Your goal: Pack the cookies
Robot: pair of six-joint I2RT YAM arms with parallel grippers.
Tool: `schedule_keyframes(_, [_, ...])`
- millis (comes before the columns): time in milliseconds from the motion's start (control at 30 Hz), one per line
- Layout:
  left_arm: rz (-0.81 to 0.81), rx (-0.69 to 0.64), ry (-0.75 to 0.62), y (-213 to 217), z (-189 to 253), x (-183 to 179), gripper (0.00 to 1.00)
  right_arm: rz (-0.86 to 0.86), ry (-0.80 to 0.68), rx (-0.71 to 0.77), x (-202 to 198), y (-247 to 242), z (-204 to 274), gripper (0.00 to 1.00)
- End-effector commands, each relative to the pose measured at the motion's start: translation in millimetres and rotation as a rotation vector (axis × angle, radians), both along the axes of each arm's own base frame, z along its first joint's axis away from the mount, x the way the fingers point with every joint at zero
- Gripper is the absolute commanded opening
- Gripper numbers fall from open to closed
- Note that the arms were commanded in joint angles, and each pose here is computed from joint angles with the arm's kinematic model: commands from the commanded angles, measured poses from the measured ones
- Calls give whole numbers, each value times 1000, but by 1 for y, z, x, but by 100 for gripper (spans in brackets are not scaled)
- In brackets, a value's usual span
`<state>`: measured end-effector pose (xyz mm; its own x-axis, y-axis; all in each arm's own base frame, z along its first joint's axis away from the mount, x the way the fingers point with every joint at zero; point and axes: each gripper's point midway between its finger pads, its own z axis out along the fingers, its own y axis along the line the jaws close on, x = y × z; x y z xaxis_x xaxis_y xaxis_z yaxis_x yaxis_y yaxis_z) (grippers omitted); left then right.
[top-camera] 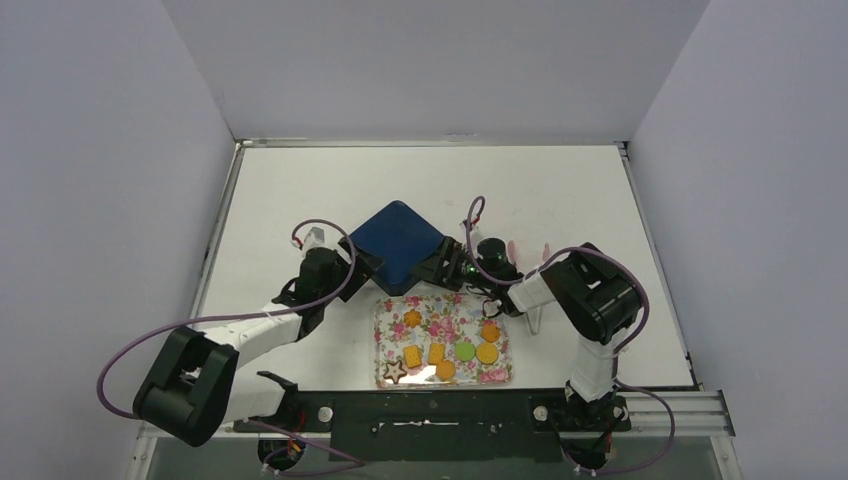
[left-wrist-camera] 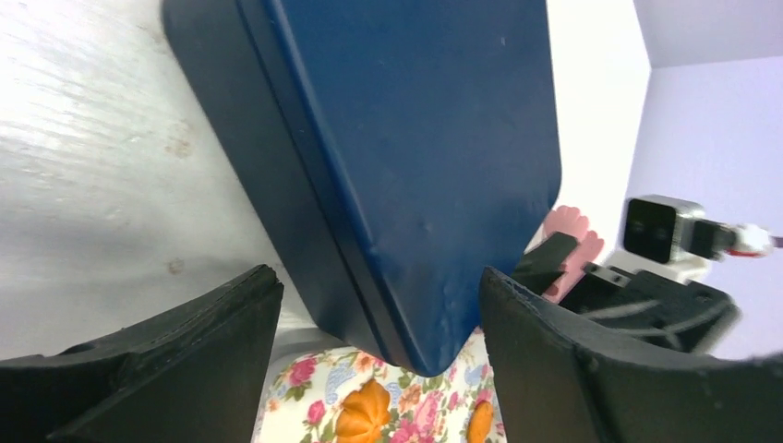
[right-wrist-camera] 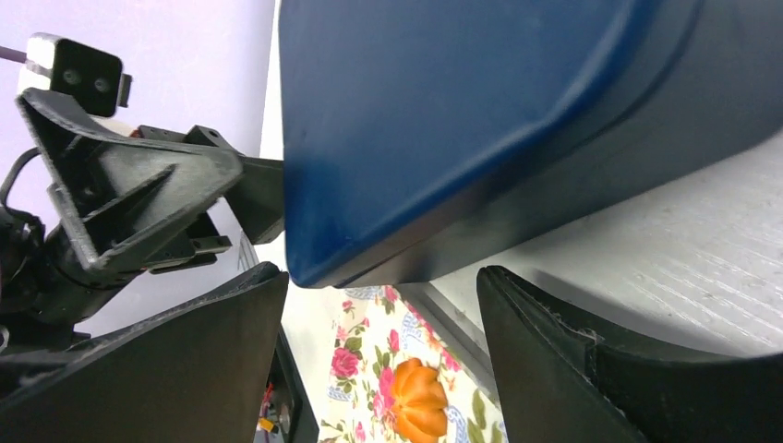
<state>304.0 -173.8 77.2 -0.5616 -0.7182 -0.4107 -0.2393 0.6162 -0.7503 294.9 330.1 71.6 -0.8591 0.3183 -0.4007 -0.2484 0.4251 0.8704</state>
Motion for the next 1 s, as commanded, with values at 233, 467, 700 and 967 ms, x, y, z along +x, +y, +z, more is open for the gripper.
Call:
schedule_keyframes(233, [-101,-192,-198,-49,46,37,67,-81,-103,80,53,4,24,77])
schedule_keyframes(467, [-162,-246,-259,-71,52,57,70,-143,-139,82,78,-6,30,79])
schedule_keyframes(700, [-68,-232,-188,-52,30,46,75,-169,-93,41,64,-5,19,81])
schedule_keyframes(967, [-73,-236,-151,-57,23,50,76,-182,-48,66,59,0,14,81])
